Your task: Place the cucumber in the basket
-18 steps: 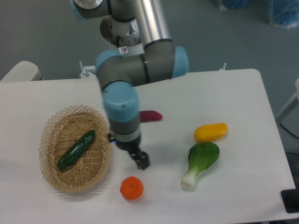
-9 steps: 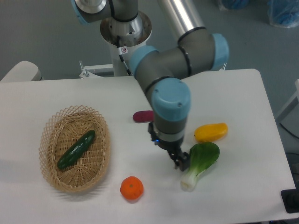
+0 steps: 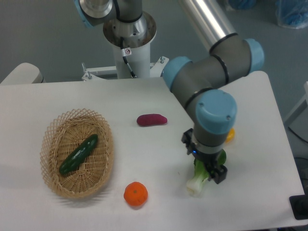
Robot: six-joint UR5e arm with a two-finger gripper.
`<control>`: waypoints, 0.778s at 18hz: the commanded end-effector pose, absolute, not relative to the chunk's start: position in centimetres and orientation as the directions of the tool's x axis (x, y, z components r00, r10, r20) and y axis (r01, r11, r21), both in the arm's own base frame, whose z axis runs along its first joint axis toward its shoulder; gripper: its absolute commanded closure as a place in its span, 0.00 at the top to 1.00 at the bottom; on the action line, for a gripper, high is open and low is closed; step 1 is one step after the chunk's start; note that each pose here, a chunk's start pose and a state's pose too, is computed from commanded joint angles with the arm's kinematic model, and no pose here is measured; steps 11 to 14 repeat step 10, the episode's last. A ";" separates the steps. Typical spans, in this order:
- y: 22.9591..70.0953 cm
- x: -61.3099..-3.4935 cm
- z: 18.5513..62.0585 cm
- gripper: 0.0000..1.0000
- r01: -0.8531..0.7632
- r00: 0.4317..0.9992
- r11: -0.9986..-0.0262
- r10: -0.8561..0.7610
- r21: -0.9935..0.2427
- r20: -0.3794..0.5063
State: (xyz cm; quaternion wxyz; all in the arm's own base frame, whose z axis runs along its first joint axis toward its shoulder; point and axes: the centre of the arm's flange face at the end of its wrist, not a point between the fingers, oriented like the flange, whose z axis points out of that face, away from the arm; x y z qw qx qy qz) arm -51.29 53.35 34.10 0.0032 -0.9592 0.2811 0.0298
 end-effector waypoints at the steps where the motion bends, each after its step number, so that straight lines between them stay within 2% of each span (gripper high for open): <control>1: 53.3 -51.3 34.0 1.00 -0.541 0.839 -0.841 -0.540 0.011 -0.057; 14: 53.3 -51.1 33.6 1.00 -0.543 0.839 -0.840 -0.542 0.002 -0.051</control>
